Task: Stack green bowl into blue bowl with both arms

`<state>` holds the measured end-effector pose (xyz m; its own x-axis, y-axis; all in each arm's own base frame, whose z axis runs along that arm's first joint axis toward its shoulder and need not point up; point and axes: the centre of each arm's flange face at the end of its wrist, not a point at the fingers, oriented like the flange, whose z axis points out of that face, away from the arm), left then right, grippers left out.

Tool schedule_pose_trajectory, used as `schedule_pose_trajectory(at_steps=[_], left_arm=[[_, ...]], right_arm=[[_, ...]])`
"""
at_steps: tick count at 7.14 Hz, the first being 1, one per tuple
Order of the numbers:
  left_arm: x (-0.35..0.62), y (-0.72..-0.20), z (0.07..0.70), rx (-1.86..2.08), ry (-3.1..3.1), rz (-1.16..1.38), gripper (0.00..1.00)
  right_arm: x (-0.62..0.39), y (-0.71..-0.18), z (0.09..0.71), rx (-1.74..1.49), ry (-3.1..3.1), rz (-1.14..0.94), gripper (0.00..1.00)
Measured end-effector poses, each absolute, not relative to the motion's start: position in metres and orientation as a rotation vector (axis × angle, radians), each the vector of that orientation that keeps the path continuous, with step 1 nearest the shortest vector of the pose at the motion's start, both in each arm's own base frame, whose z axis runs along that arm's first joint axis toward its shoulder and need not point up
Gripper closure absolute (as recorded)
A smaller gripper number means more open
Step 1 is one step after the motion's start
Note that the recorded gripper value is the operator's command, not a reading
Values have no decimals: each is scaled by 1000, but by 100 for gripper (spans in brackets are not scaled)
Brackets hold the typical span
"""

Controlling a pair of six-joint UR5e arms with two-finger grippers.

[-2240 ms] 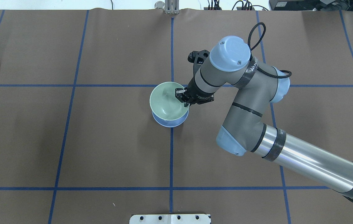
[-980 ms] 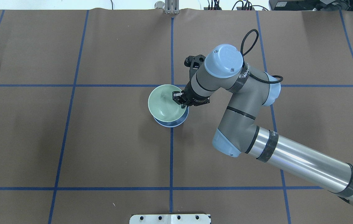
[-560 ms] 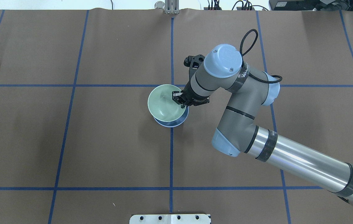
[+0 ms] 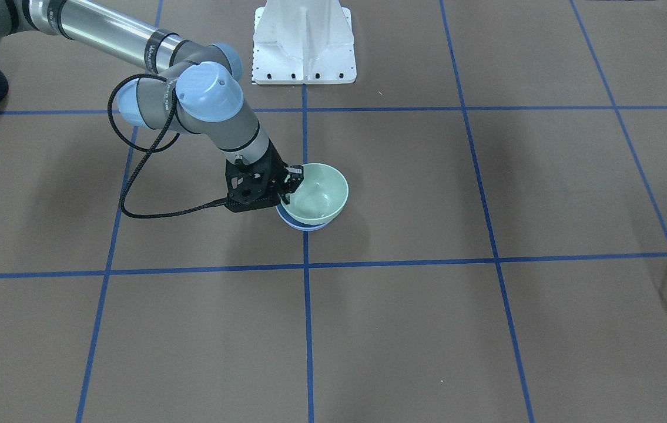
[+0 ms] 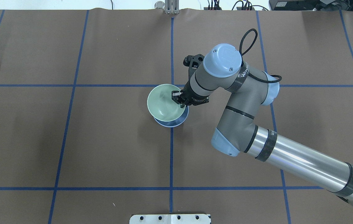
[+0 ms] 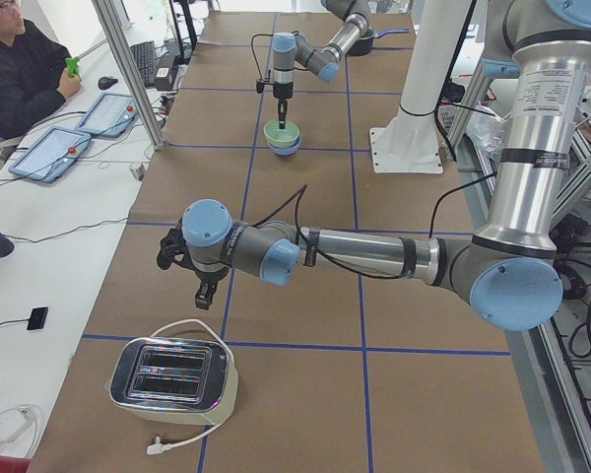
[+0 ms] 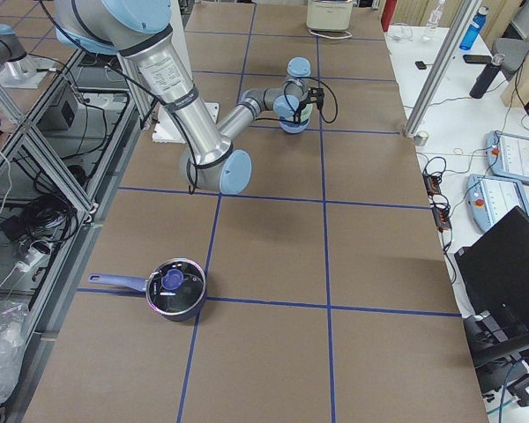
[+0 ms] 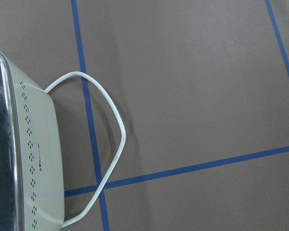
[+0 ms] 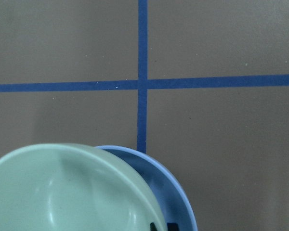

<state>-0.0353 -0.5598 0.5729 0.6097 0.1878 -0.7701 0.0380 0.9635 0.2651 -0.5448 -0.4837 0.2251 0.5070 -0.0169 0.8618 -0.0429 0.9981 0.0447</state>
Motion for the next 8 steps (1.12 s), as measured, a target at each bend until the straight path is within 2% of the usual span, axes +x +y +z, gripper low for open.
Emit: schedule_pose_trajectory(at_steps=[3,4,5,6,8], left_arm=[[-35,-560,572,268,914,88,3],[-35,-561,572,269,914,89,3],[-35,-561,572,269,914,89,3],[-35,-561,571,270,914,89,2],[-35,-561,570,271,914,90,2]], right_arm=[[-545,-484,225,64,-1039,15,57],[-545,-484,225,64,-1039,14,44],[-545,-484,224,65,-1040,14,4],[-543,-486,222,68,-1043,17,1],[-523,-505,217,87,-1050,46,0]])
